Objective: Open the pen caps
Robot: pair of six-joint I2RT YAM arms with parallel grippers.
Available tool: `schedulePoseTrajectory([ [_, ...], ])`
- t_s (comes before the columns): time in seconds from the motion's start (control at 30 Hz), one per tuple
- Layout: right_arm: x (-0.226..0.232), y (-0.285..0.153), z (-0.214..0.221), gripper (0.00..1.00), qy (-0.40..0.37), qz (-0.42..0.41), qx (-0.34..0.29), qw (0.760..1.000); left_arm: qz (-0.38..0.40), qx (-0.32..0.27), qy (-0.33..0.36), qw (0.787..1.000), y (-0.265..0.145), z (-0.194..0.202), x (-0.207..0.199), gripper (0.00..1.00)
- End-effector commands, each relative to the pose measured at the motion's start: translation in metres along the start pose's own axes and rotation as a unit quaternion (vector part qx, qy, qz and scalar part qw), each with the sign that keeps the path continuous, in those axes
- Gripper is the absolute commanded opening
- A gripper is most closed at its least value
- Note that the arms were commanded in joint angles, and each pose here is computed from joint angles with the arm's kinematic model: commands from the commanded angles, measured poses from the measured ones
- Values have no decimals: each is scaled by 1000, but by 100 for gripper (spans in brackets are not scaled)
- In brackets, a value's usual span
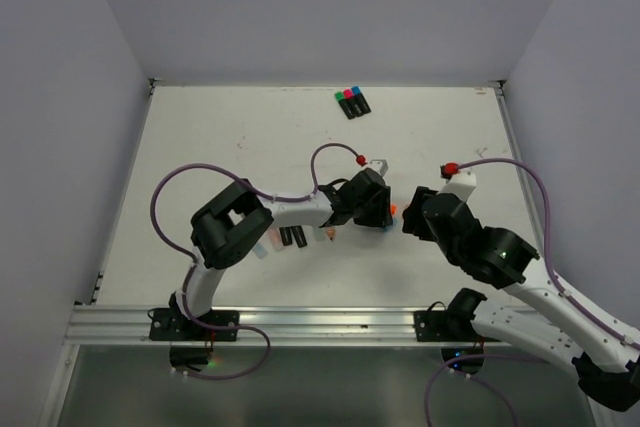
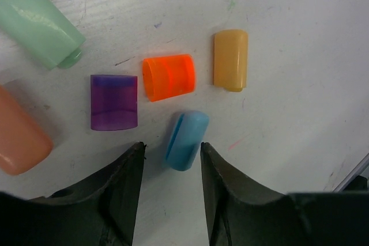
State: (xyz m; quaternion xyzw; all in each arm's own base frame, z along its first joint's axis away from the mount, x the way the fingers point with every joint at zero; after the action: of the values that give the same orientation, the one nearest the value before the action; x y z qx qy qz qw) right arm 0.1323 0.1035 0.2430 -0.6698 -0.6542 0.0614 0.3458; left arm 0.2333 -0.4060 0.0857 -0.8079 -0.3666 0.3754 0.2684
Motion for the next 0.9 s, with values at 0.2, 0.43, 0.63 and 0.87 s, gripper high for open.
schedulePoseTrajectory([
  [0.2,4,1,-7,58,1,1,-21,1000,91,-79,29,992,-27,-35,-30,60],
  [0.43,11,-13,-43,58,-13,18,-73,997,82,-133,9,988,-74,-45,-15,63],
  [0.63,41,15,-64,58,-65,34,-61,995,19,-169,-19,985,-120,-65,33,64],
  [0.87,91,96,-87,58,-104,-3,-32,994,-63,-214,-34,974,-177,-71,87,65],
])
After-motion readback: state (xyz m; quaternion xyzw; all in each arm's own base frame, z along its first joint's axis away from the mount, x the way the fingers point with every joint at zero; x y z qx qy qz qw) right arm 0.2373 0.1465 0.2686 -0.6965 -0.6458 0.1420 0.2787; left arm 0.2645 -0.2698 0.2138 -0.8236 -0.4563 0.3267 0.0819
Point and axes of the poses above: each gripper's point midway between its finger pads, its own y axis out along the fingers, its own x axis along the line the jaws close on, z = x × y, the point moved 8 cm from there along -y, back along the fingers, and after that the axes turned 9 degrees about y, right-handed, at the moved point
